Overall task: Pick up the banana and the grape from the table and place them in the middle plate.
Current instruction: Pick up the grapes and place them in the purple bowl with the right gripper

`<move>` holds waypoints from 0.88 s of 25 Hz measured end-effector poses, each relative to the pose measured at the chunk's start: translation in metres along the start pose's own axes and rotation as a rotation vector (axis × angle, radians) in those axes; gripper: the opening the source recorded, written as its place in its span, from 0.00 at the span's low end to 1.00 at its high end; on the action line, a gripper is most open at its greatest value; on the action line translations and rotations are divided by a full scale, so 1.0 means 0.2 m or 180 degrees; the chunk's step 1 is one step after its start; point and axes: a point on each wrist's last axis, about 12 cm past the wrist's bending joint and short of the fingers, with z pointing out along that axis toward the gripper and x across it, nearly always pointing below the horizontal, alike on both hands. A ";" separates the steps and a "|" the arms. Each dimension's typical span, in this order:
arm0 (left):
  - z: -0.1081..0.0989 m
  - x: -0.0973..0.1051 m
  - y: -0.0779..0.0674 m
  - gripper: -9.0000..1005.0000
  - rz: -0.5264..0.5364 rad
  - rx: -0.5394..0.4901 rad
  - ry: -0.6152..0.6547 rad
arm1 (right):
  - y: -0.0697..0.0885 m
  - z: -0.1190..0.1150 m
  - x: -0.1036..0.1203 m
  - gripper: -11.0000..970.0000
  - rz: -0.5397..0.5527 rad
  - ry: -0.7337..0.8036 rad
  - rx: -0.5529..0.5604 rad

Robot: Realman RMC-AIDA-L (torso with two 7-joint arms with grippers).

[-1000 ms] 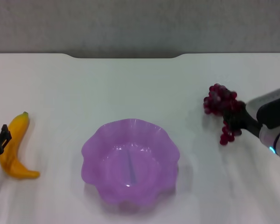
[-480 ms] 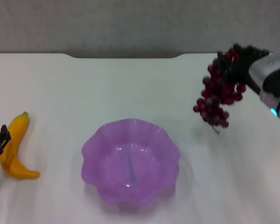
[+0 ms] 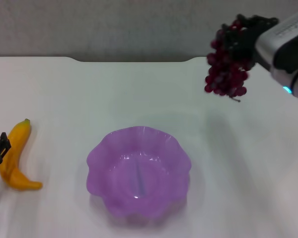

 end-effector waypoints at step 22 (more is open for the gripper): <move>0.01 -0.01 -0.02 0.90 -0.0012 0.0032 -0.0021 | 0.71 -0.09 0.10 0.32 -0.0512 0.0282 -0.1531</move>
